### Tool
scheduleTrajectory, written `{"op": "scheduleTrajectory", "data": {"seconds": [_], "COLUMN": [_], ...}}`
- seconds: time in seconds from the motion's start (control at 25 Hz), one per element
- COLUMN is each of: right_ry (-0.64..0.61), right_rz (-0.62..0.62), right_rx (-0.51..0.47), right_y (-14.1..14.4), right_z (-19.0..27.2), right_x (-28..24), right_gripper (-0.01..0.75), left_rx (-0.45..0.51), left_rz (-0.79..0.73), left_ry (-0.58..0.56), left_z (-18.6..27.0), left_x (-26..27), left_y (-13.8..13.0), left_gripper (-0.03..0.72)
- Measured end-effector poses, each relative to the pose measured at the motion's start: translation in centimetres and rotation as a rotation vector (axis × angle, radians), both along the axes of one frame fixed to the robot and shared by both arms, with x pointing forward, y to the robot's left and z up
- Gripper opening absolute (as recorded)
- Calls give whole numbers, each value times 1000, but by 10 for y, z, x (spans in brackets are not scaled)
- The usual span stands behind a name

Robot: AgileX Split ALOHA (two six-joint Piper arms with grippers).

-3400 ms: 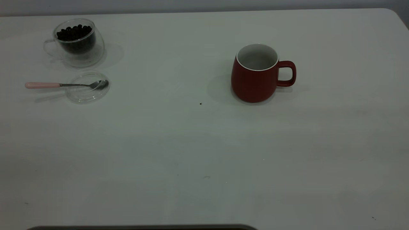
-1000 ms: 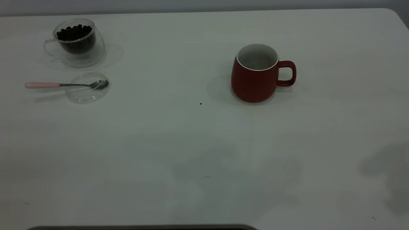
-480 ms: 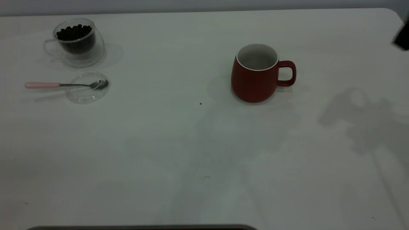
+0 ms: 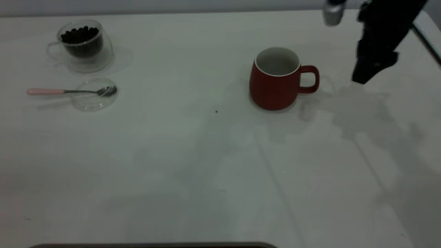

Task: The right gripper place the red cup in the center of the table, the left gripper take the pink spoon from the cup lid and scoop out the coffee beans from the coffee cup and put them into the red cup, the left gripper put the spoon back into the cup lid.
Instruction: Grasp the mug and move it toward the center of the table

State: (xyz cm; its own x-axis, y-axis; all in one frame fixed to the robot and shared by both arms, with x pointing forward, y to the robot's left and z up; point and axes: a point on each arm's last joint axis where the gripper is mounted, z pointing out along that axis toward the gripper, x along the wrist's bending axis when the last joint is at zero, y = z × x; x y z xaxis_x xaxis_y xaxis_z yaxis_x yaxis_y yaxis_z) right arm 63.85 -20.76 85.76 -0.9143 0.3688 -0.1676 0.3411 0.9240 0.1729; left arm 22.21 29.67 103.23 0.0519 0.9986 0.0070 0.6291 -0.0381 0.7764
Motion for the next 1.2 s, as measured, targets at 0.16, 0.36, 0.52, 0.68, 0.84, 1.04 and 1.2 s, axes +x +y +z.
{"op": "scheduleTrajectory", "data": {"seconds": [0.16, 0.36, 0.52, 0.68, 0.84, 1.04, 1.2], "right_ry": [-36, -44, -69, -68, -86, -132, -176], "right_rz": [23, 33, 52, 69, 95, 102, 105], "right_rx": [-1, 8, 20, 45, 79, 154, 213], "right_y": [11, 22, 36, 57, 83, 121, 148], "right_z": [-14, -30, -33, -38, -40, -38, -35], "right_x": [14, 24, 30, 29, 22, 12, 4], "right_gripper": [591, 591, 591, 591, 591, 591, 591], "left_rx": [0, 0, 0, 0, 0, 0, 0], "left_rz": [0, 0, 0, 0, 0, 0, 0], "left_ry": [0, 0, 0, 0, 0, 0, 0], "left_z": [0, 0, 0, 0, 0, 0, 0], "left_x": [0, 0, 0, 0, 0, 0, 0], "left_y": [0, 0, 0, 0, 0, 0, 0], "left_gripper": [586, 586, 586, 586, 586, 586, 586]}}
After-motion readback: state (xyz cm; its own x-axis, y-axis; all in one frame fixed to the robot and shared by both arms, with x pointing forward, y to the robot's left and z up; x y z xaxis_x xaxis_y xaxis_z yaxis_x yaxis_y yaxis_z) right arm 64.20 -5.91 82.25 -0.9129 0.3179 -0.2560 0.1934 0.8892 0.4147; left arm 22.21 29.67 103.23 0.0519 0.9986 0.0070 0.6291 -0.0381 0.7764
